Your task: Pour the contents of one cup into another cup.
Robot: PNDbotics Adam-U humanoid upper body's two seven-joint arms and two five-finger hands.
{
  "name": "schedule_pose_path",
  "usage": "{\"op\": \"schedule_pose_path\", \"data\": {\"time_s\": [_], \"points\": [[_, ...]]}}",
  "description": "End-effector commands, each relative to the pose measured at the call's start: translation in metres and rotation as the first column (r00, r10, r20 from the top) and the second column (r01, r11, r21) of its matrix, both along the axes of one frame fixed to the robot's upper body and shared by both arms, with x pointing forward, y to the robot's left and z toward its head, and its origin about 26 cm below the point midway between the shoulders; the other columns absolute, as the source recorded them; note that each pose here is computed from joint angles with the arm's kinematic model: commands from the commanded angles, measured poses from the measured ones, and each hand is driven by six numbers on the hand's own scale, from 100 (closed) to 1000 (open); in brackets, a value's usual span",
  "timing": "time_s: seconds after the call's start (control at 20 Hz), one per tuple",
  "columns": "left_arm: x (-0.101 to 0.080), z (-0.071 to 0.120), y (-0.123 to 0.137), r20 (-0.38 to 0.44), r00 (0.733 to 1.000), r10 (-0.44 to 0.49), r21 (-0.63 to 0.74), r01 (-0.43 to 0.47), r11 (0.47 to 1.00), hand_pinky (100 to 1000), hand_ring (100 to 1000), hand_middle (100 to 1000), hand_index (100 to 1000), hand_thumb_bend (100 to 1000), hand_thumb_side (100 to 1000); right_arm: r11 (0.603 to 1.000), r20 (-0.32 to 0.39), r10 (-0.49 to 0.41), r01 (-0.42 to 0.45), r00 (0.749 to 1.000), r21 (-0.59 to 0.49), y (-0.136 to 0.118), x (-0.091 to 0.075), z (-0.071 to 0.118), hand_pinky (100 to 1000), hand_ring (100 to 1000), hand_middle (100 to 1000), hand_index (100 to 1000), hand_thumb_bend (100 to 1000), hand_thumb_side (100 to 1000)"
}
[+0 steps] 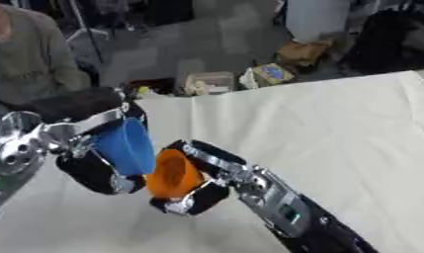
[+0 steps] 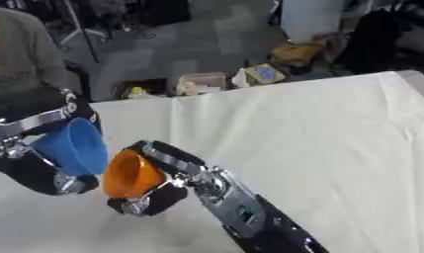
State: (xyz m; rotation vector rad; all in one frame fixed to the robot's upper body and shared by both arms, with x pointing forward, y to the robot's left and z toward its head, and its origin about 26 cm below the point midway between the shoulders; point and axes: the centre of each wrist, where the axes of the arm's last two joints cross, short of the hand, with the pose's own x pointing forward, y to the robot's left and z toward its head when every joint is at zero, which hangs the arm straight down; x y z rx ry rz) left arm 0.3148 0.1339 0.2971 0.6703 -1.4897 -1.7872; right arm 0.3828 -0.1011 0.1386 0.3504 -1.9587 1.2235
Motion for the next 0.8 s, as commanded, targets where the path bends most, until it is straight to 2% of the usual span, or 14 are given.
{"op": "schedule_pose_path", "data": {"time_s": [0.05,0.8], "points": [[-0.003,0.01,0.005,0.011,1.0,0.027,0.041,-0.028,0.999,234,220,215,469,367,100,1.0,0.018,0.001,-0.001,1.0,0.009,-0.001,0.001,0.008,362,399,363,586,215,100],[0.012,0.0,0.005,0.024,0.997,0.074,0.095,-0.076,0.993,231,219,218,471,359,100,0.999,-0.042,0.046,-0.045,0.998,0.026,0.005,-0.003,0.007,360,401,366,586,209,100]]}}
